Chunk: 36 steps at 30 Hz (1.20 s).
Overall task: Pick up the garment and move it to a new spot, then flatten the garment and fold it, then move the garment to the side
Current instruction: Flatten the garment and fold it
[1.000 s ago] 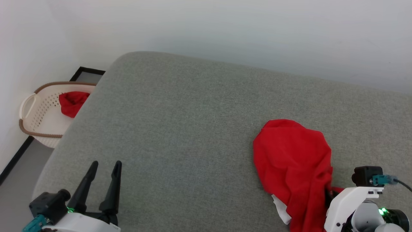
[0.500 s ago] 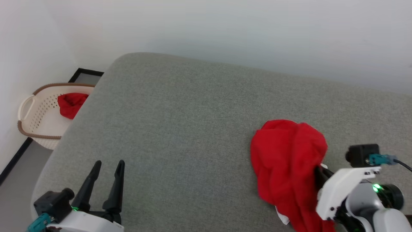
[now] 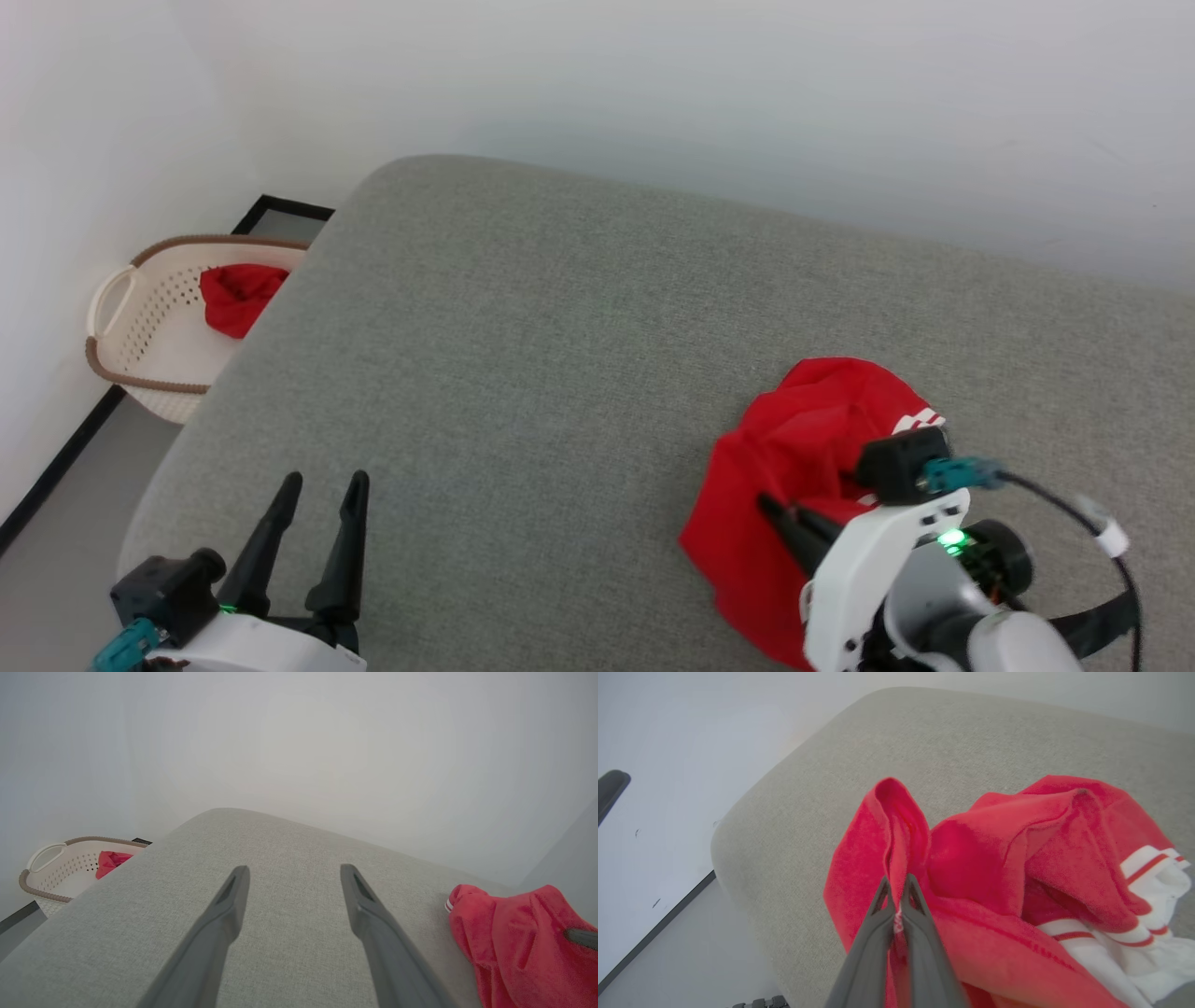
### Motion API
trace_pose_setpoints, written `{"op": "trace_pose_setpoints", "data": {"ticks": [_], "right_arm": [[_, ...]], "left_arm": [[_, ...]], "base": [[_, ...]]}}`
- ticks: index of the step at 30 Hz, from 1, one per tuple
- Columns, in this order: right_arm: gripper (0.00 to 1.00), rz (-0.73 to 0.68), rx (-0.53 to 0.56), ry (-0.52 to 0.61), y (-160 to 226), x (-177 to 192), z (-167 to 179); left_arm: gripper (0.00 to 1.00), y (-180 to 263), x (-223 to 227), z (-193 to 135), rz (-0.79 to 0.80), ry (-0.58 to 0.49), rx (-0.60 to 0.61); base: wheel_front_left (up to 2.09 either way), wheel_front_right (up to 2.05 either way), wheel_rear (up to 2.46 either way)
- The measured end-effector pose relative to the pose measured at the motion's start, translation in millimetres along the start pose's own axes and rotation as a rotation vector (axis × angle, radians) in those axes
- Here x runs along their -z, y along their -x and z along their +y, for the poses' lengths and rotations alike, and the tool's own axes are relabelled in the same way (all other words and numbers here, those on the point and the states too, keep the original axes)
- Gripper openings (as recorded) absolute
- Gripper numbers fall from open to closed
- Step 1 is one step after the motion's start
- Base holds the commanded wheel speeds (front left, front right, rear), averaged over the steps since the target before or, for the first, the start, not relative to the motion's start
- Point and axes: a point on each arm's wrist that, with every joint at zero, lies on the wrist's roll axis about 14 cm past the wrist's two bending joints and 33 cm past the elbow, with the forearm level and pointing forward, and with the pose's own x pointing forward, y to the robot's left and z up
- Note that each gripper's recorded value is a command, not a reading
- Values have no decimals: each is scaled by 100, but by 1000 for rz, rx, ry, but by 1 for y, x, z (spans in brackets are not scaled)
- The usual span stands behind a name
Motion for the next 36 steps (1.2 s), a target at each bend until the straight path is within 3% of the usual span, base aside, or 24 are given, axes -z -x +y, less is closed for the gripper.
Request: {"op": "trace_pose_setpoints", "data": {"ticks": [5,6,8,9,10,22,30,36], "right_arm": [[0,61,-55,8,-8,20,18],[6,76,-64,7,-10,25,21],[32,101,-76,5,-11,33,25],[49,107,-80,6,-12,36,26],[100,107,-80,6,-12,36,26],[100,-66,-55,-5,2,-11,17],[100,-172,119,-15,29,-37,-39],[100,-165,241,-39,41,-33,-79]], "left_arm": [[100,1,2,2,6,4,-12],[100,1,3,2,7,5,-14],[100,-1,3,2,5,7,-14],[100,-1,3,2,4,8,-15],[100,-1,3,2,4,8,-15],[100,-7,3,-2,2,13,-1],[100,-13,4,-12,1,11,37],[100,-16,8,-19,16,6,59]], "base": [[0,0,0],[0,0,0],[0,0,0],[0,0,0],[0,0,0],[0,0,0],[0,0,0],[0,0,0]]}}
